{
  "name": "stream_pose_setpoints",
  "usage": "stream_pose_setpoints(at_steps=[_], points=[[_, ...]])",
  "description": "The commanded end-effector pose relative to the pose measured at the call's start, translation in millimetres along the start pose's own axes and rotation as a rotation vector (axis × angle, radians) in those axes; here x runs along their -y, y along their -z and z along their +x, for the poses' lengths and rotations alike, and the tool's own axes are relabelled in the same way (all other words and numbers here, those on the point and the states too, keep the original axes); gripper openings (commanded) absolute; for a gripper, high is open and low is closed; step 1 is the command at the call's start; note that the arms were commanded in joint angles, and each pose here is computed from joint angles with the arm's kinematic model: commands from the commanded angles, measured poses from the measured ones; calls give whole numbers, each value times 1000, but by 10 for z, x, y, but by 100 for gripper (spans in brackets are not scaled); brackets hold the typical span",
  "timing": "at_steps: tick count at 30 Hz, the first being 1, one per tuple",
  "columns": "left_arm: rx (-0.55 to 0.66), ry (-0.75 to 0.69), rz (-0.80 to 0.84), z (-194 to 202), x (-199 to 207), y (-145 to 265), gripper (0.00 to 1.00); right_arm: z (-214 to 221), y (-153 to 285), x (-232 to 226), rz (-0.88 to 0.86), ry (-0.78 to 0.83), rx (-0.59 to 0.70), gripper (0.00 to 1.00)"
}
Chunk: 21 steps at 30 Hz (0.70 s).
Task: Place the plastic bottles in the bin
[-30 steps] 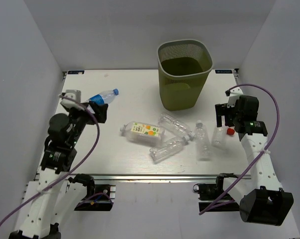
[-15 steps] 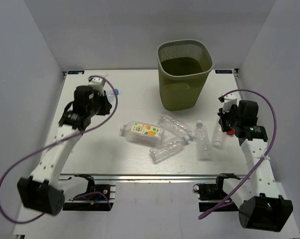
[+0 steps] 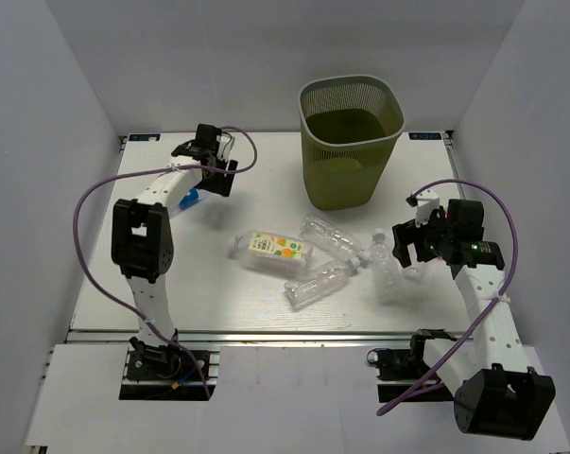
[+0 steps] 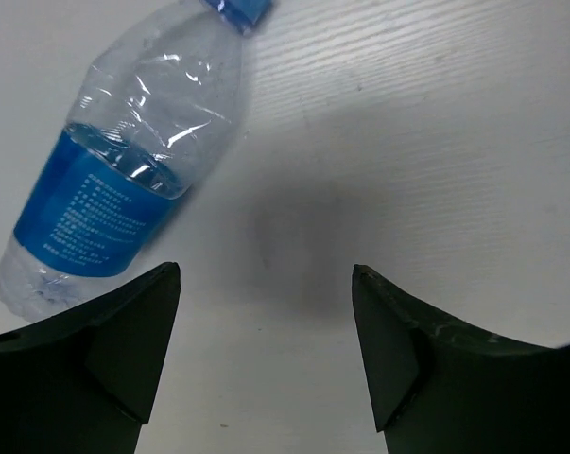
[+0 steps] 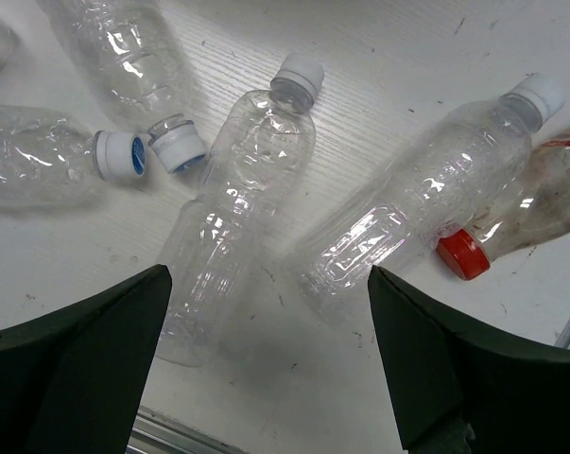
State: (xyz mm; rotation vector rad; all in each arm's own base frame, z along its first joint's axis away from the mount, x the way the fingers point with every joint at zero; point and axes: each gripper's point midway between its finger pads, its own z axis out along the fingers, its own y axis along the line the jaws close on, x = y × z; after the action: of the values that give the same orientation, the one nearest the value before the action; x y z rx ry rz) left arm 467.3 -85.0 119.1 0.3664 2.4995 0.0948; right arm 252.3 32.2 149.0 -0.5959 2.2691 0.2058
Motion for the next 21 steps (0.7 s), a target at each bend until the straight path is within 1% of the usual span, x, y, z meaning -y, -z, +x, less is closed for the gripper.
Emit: stream_pose_setpoints(at_steps=[1, 2, 4, 10, 13, 16, 17, 19, 21], points=[[-67, -19, -97, 59, -270, -38, 83, 17, 19, -56, -23, 11, 9, 90], [-88, -23, -117, 82, -296, -149, 83, 7, 21, -63, -29, 12, 11, 90], [-91, -7, -136, 60, -357, -209, 85, -7, 28, -69, -32, 13, 15, 90], [12, 13, -186, -293, -469, -152, 86, 53, -12, -81, -45, 15, -6, 90], [38, -1, -227, -367, -554, -104, 86, 81, -45, -61, -43, 12, -21, 90], [32, -29, -251, -329, -598, -137, 86, 124, -68, -60, -50, 0, -46, 90], [4, -49, -262, -248, -610, -200, 86, 110, -81, -48, -46, -1, -43, 90], [-9, -69, -289, -202, -694, -255, 87, 107, -78, -41, -42, -4, -45, 90], [-23, -93, -287, -159, -692, -314, 87, 105, -74, -46, -47, -12, -52, 90]])
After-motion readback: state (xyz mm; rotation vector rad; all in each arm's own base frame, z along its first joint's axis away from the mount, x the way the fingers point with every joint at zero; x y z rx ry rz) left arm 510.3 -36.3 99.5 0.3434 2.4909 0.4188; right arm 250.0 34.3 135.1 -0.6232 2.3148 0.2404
